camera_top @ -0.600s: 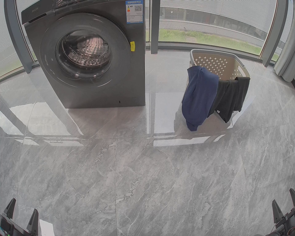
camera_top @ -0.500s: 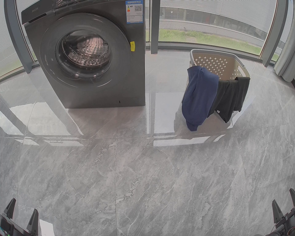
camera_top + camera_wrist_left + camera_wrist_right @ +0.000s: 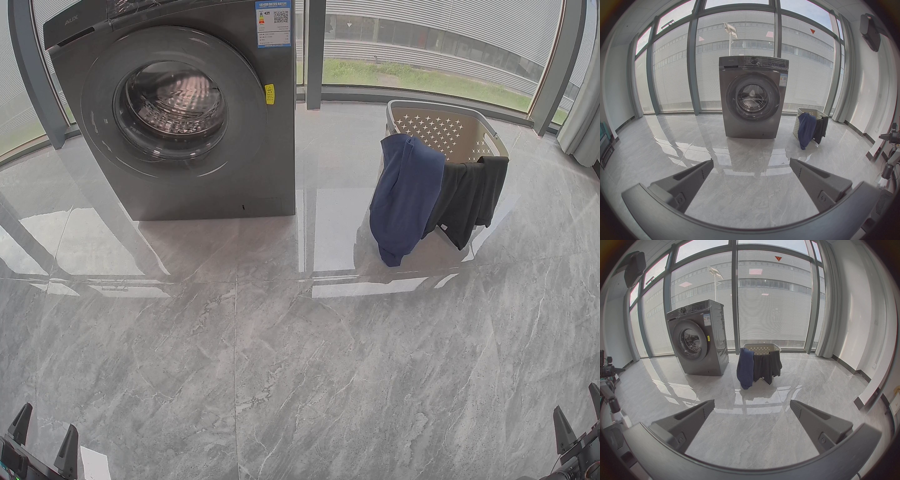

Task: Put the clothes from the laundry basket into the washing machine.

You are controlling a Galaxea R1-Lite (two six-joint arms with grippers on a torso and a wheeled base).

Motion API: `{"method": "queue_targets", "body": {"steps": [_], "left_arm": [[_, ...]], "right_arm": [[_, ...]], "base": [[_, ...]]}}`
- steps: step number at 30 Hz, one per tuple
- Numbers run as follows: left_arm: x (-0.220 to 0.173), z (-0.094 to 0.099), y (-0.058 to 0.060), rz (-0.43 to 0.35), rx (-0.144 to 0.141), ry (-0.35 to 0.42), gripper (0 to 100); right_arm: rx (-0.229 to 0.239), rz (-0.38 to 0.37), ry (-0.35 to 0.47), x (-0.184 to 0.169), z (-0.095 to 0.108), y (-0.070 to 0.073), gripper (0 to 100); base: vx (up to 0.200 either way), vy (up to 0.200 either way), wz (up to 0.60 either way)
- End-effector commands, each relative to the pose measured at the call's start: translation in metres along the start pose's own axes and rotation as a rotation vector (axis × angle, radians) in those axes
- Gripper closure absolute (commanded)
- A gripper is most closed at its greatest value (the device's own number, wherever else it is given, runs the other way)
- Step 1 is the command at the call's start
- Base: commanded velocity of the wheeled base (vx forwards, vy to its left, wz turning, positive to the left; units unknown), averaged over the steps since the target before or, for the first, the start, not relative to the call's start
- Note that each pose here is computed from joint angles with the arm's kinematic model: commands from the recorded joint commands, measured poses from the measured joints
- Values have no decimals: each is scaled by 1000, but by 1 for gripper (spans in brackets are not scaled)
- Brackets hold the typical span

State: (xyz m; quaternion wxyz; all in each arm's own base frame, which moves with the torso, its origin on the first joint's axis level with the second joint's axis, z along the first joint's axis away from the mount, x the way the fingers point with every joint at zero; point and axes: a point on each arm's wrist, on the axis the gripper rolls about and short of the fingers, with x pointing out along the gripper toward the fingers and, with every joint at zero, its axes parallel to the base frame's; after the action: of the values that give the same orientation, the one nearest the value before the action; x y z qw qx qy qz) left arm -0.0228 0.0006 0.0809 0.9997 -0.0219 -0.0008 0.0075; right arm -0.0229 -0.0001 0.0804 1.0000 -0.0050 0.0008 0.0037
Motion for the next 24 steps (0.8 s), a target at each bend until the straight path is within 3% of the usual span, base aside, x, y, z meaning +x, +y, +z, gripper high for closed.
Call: {"method": "queue_targets", "body": {"steps": [1, 11, 24], "left_arm": [[0, -5, 0, 0, -1, 6, 0], [0, -5, 0, 1, 0, 7, 0], [0, -5, 0, 1, 0, 7, 0]], "right_arm": [[1, 0, 0, 0, -5, 0, 0], [1, 0, 0, 0, -5, 0, 0], [-2, 0, 0, 0, -5, 0, 0]], "base": [[0, 0, 0], [0, 0, 0], [200, 0, 0]]}}
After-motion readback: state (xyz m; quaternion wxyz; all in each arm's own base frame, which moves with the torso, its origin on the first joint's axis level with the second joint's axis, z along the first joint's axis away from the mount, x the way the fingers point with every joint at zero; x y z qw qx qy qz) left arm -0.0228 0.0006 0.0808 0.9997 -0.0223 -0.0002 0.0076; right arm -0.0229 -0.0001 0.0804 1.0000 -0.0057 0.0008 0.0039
